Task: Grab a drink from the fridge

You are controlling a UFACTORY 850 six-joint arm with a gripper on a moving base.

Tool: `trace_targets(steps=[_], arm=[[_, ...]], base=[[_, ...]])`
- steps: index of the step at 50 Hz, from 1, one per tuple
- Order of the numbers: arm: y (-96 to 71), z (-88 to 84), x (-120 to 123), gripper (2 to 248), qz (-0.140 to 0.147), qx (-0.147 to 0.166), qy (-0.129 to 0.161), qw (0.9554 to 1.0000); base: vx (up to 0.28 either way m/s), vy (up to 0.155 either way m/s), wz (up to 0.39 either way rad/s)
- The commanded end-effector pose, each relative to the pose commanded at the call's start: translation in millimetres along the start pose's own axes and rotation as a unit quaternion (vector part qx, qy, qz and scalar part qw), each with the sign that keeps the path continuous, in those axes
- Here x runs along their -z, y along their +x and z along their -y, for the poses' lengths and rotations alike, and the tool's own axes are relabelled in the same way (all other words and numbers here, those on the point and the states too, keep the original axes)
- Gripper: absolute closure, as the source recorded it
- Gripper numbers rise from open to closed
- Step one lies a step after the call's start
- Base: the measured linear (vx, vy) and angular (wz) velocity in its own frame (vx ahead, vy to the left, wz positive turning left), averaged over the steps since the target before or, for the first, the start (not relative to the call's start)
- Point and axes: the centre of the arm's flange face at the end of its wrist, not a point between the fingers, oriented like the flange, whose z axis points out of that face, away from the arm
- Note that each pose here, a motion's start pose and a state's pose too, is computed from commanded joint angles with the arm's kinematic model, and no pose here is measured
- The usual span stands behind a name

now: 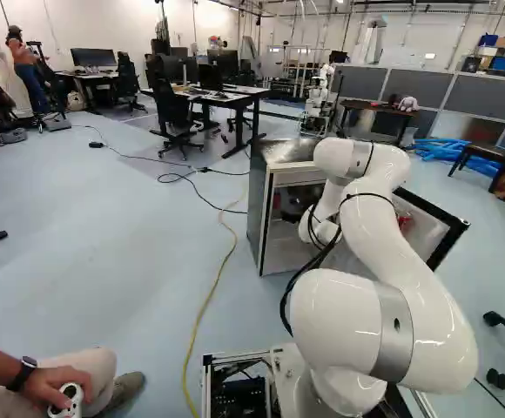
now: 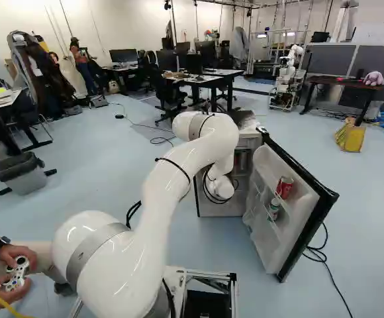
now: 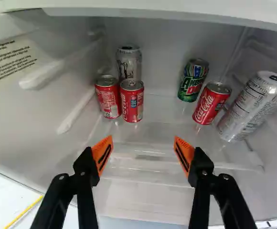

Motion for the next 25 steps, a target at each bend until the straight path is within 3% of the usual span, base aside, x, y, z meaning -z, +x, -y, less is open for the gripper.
trace_targets(steps=[25], arm=[[3.7,1.7,-23.2,63,-0.015,0.013,0.005,0.9998]], base=[[0.000,0.000,0.000]])
